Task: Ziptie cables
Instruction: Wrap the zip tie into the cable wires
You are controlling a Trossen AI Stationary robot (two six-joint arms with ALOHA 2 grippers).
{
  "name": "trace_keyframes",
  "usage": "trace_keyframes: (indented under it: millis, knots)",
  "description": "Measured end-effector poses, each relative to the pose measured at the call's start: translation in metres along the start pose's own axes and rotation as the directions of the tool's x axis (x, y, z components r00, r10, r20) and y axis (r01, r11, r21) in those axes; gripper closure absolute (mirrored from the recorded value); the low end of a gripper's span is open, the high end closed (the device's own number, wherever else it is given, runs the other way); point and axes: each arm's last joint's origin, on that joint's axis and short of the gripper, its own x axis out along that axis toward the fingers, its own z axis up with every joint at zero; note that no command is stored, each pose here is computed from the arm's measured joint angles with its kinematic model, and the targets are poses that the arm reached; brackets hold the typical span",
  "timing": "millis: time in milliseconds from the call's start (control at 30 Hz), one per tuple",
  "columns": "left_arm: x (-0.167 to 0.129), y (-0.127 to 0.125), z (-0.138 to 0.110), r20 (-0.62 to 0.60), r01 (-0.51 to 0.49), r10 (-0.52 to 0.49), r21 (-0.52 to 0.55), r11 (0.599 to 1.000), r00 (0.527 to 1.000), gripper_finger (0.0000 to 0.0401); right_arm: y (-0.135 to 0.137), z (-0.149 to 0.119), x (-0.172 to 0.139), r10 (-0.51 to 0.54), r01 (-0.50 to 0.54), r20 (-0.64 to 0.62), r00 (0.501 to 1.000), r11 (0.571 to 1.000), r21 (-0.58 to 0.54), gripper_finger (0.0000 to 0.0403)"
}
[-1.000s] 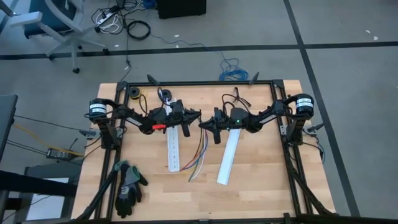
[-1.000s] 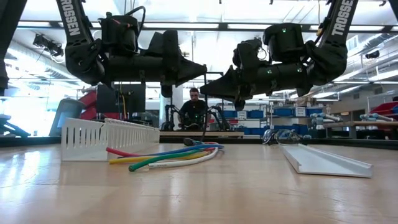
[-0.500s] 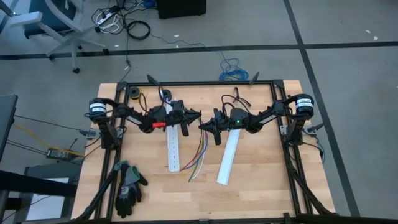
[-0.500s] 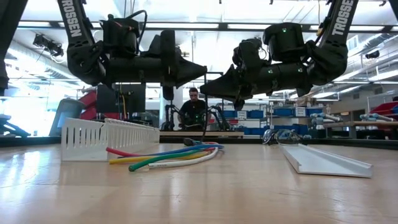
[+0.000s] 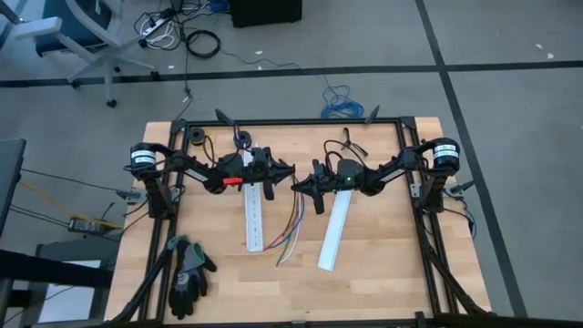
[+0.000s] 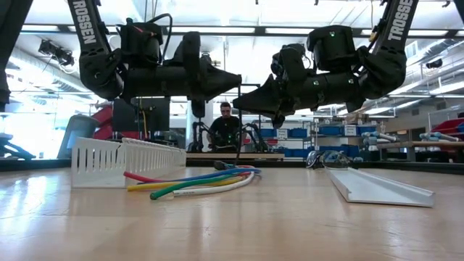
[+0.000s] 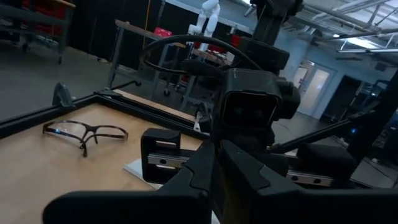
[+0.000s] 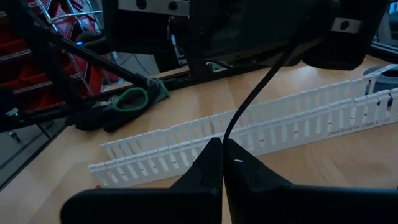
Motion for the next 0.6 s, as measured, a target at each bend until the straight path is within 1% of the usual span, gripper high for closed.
trace_keyframes:
  millis: [333, 500, 600]
  knots:
    - [0.001, 0.001, -0.002, -0.026, -0.006, 0.005, -0.039, 0.999, 1.0, 0.0364, 0.0, 0.0, 0.0, 0.003, -0.003, 0.0, 1.0, 1.0, 0.0, 0.0403]
    - [0.008, 0.0, 0.002, -0.024, -0.003, 0.002, -0.038, 0.999, 1.0, 0.0364, 0.0, 0.0, 0.0, 0.007, -0.007, 0.001, 1.0, 1.0, 0.0, 0.0403]
    - [0.012, 0.001, 0.003, -0.043, -0.012, 0.01, -0.04, 0.999, 0.999, 0.0364, 0.0, 0.0, 0.0, 0.007, -0.007, 0.001, 1.0, 1.0, 0.0, 0.0403]
